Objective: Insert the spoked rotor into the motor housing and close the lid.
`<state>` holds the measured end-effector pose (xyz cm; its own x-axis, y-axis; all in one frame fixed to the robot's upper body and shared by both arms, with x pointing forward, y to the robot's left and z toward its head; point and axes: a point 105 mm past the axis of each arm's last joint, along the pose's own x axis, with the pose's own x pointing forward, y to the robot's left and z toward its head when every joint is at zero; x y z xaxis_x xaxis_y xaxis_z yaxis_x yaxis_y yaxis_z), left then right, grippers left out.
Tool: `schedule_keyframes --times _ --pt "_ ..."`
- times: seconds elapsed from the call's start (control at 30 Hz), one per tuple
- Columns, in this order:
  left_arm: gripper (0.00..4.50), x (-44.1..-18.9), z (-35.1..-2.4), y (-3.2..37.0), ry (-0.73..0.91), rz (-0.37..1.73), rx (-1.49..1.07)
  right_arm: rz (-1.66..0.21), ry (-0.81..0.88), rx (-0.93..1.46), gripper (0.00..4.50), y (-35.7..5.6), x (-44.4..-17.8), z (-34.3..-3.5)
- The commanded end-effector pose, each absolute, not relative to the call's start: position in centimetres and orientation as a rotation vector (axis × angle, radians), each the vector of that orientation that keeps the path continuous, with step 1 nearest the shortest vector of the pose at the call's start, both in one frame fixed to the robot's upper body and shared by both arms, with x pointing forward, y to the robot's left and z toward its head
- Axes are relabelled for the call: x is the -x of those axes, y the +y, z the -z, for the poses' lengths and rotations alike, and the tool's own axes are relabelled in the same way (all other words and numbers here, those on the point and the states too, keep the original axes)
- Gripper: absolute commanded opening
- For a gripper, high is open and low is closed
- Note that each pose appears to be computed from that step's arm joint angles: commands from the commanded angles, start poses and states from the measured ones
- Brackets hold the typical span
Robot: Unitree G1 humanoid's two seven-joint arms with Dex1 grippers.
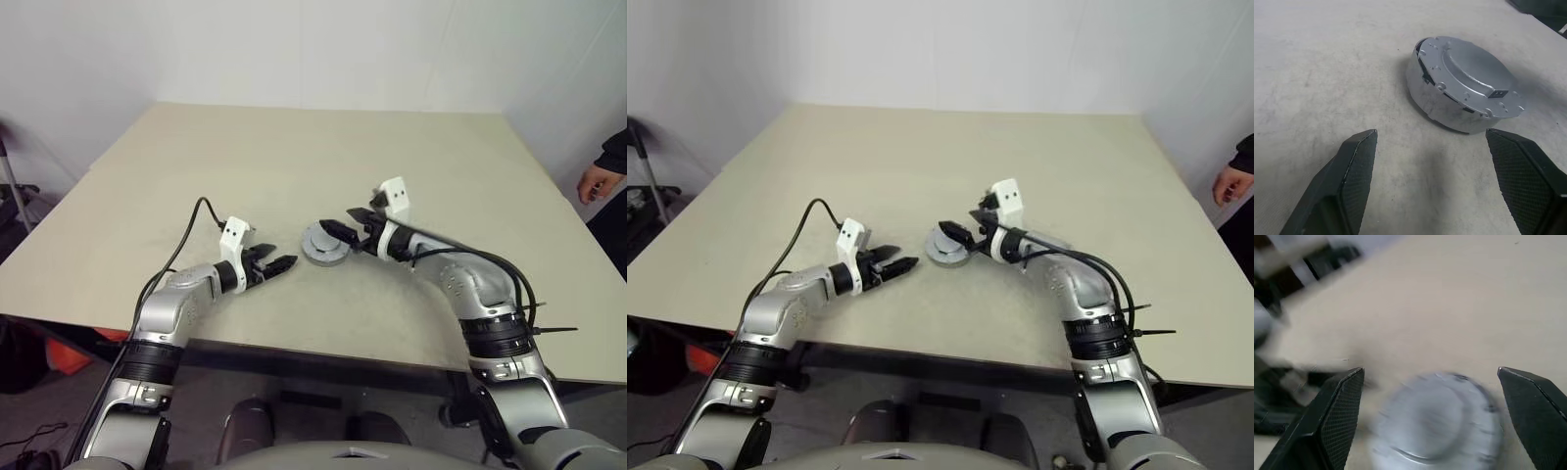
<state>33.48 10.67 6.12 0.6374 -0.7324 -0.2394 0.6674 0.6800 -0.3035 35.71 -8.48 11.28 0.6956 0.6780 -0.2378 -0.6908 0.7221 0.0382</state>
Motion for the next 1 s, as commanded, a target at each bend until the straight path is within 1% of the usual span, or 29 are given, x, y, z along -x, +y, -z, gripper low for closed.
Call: schedule_keyframes --times 0.03,0.23,0.37,0.57,0.67,0.73,0.9,1.0 --pt "3.74 -33.9 -7.4 10.9 0.307 0.802 0.188 -0.811 0.151 0.164 4.47 -7.5 -36.1 -11.5" --pt "3.74 -33.7 -7.5 10.9 0.303 0.803 0.196 -0.831 0.145 0.191 4.47 -6.7 -36.6 -10.4" --pt "3.74 -33.6 -7.5 11.1 0.302 0.798 0.195 -0.853 0.153 0.194 4.47 -6.1 -36.4 -10.1" --pt "3.74 -33.6 -7.5 11.1 0.302 0.794 0.192 -0.84 0.219 0.215 4.47 -6.0 -36.1 -7.9" --pt "3.74 -33.6 -7.5 11.1 0.302 0.789 0.188 -0.816 0.246 0.248 3.85 -6.5 -36.3 -6.9" --pt "3.74 -33.8 -7.6 11.3 0.302 0.784 0.185 -0.805 0.251 0.236 3.24 -6.7 -36.5 -6.8" --pt "3.74 -33.9 -7.6 11.3 0.301 0.781 0.185 -0.795 0.237 0.219 3.2 -6.7 -36.8 -7.4" --pt "3.74 -33.9 -7.5 11.2 0.303 0.782 0.188 -0.755 0.219 0.118 3.2 -6.8 -37.7 -9.1"
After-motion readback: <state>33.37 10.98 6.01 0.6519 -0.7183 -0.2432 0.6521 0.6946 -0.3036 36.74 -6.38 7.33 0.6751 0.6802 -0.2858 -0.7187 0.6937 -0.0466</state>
